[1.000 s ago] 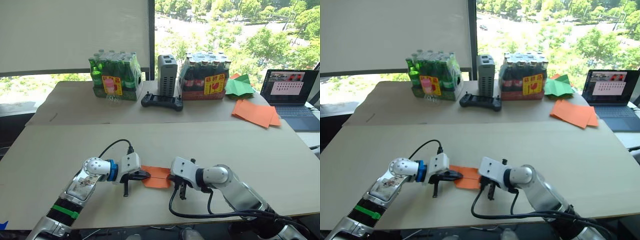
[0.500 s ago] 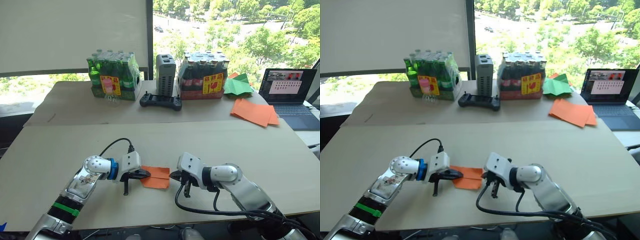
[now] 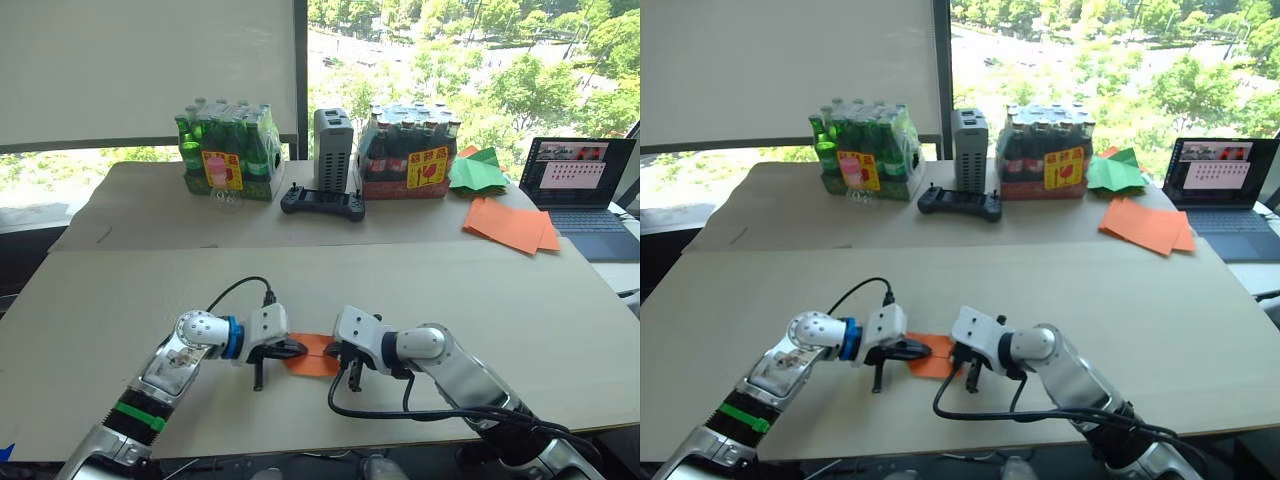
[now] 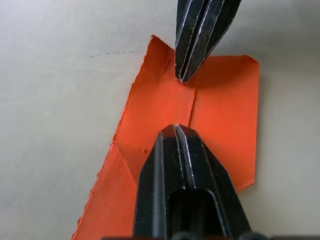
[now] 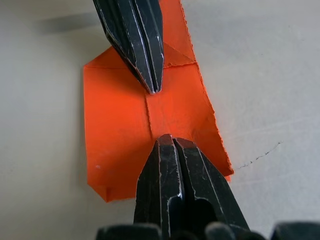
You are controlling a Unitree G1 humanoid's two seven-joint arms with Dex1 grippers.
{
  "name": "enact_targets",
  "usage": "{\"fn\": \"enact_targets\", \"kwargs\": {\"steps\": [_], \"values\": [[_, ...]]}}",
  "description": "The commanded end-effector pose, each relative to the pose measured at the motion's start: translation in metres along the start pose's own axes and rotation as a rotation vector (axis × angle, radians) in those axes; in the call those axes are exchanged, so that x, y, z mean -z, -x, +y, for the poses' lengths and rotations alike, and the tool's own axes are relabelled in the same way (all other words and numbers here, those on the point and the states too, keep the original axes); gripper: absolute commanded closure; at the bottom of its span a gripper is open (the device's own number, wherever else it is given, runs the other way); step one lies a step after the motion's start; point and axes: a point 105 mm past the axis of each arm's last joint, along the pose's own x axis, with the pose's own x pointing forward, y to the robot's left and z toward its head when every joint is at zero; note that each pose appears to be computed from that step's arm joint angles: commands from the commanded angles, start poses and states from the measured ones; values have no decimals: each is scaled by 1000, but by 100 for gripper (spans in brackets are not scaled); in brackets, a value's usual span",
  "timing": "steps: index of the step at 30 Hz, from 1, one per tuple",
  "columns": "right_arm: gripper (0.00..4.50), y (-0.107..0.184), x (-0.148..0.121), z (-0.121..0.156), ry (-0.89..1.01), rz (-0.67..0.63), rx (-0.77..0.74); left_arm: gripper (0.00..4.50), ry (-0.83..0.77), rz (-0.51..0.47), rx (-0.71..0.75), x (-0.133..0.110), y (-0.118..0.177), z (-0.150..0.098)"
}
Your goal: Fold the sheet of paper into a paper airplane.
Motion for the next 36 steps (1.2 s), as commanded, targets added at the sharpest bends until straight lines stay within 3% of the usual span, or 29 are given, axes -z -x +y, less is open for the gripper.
{"fn": "enact_targets", "kwargs": {"steps": [1, 10, 16, 36], "values": [[447, -4, 25, 8, -53, 108, -24, 450, -4, 21, 36, 1, -6, -3], [447, -3, 27, 8, -80, 127, -15, 450, 10, 81, 69, 17, -10, -5], [447, -3, 28, 5, -97, 131, 1, 450, 36, 140, 62, 40, 1, -7], [447, -5, 27, 5, -96, 131, 0, 450, 99, 216, -27, 67, 45, -10]]}}
